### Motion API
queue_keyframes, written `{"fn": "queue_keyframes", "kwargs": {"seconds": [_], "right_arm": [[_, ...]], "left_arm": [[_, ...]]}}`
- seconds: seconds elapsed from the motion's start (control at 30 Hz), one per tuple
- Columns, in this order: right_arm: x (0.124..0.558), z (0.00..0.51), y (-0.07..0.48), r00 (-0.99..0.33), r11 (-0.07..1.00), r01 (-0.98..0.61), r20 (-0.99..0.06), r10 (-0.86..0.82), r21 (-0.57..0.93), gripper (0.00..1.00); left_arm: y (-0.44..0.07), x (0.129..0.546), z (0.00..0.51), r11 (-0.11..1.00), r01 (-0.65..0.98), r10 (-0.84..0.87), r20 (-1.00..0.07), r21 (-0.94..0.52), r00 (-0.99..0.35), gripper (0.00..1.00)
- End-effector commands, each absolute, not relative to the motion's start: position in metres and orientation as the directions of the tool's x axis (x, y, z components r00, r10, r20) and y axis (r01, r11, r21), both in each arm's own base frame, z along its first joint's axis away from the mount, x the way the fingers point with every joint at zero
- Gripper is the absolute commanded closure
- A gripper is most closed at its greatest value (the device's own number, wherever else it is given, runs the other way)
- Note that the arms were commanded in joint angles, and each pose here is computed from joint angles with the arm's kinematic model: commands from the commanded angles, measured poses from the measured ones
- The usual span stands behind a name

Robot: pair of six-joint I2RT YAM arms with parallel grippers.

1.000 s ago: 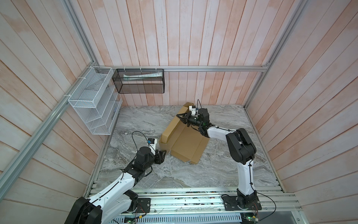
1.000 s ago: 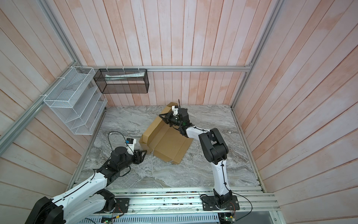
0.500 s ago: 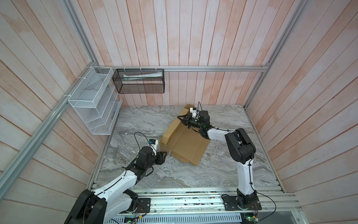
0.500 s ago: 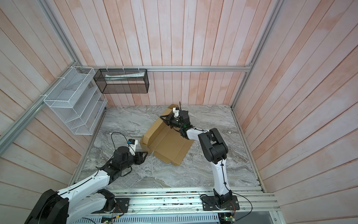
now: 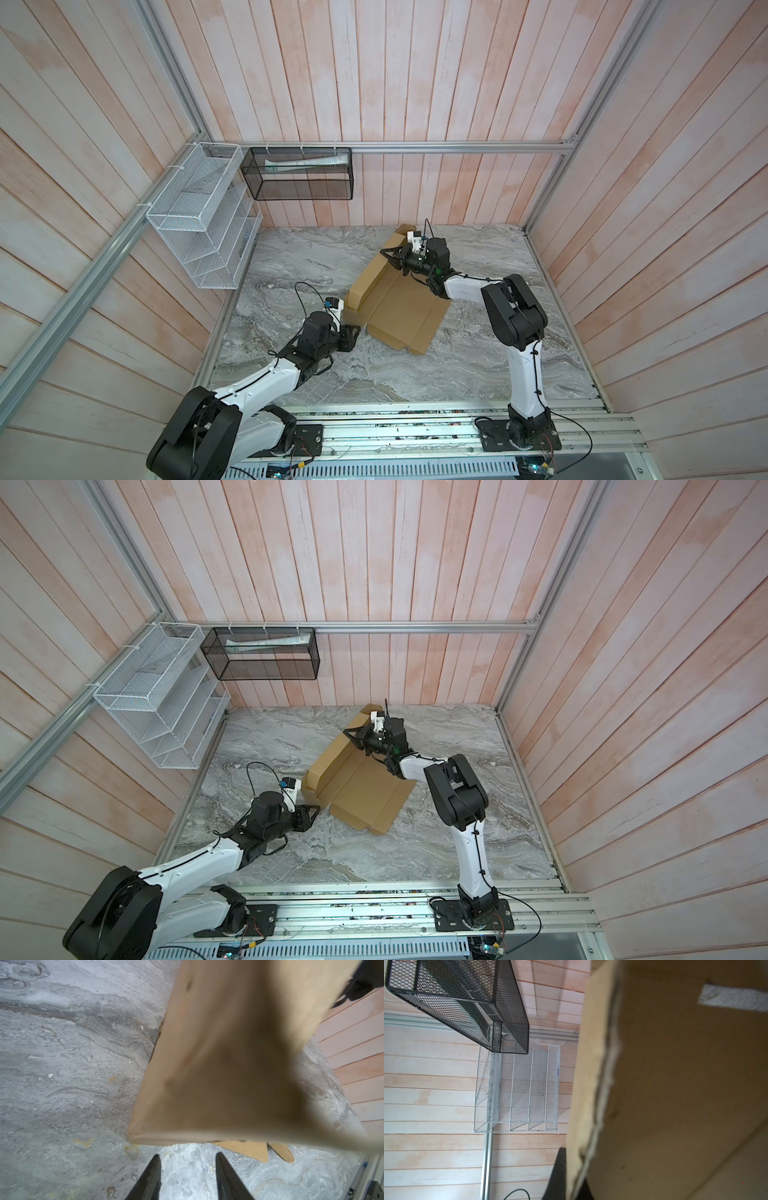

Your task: Fold the paper box

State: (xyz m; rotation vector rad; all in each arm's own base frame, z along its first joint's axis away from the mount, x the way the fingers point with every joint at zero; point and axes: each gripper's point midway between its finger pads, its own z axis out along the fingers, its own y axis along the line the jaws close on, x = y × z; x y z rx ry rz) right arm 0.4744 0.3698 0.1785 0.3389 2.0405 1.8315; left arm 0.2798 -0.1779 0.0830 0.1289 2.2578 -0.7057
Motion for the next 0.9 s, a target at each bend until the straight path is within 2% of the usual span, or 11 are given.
{"fn": "queue_keyframes", "kwargs": {"seconds": [0.0,0.53,0.87], "right_arm": [[0.479,0.168,0.369,-0.898,0.137,-0.075,-0.127,0.422,0.988,1.00],[0.480,0.174,0.373,-0.897,0.141,-0.082,-0.135,0.421,0.987,1.00],[0.480,0.175,0.373,-0.897,0.144,-0.084,-0.137,0.421,0.986,1.00]], "left_arm": [[-0.191,0.291,0.104,0.819,0.349,-0.122,-0.733,-0.455,-0.669,0.61],[-0.203,0.277,0.109,0.770,0.405,-0.123,-0.738,-0.493,-0.664,0.67],[-0.186,0.269,0.097,0.814,0.317,-0.152,-0.705,-0.487,-0.693,0.67]]}}
